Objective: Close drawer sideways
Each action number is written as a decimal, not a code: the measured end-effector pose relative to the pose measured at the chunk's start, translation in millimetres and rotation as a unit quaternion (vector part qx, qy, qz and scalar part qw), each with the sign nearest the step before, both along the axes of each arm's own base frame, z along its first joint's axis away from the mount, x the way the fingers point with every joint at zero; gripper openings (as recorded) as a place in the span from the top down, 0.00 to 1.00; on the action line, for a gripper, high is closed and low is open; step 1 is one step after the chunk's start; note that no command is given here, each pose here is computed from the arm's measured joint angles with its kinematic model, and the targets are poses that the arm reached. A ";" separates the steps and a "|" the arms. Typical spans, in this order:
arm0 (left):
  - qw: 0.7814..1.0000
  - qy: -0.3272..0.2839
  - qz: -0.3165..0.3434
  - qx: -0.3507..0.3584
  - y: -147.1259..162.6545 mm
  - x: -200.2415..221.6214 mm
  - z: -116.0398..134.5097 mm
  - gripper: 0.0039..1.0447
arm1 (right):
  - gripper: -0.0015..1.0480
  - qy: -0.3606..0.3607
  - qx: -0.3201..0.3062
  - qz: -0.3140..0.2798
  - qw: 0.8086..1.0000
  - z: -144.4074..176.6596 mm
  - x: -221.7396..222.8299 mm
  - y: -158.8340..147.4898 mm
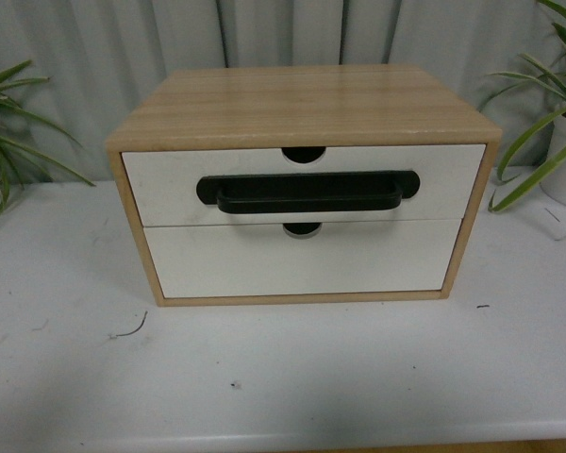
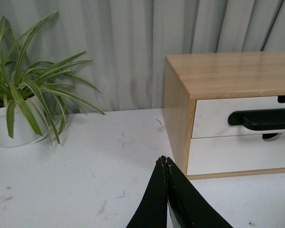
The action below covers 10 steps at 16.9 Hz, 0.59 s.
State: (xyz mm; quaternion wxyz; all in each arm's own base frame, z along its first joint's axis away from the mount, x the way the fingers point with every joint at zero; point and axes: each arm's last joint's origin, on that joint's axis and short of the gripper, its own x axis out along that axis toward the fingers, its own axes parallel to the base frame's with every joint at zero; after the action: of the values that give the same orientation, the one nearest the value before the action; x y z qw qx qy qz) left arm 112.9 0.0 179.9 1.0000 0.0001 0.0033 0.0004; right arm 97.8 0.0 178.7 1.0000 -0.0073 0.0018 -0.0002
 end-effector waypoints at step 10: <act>1.000 -0.005 0.000 0.000 0.0 -15.4 -12.9 0.99 | 0.98 -0.005 0.002 0.000 1.000 -11.3 -0.7 0.0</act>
State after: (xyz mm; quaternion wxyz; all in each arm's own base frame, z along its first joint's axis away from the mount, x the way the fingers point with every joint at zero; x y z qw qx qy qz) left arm 97.5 0.0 167.0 1.0000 0.0001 -0.0014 0.0002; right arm 97.1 0.0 167.4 1.0000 -0.0054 -0.0030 -0.0002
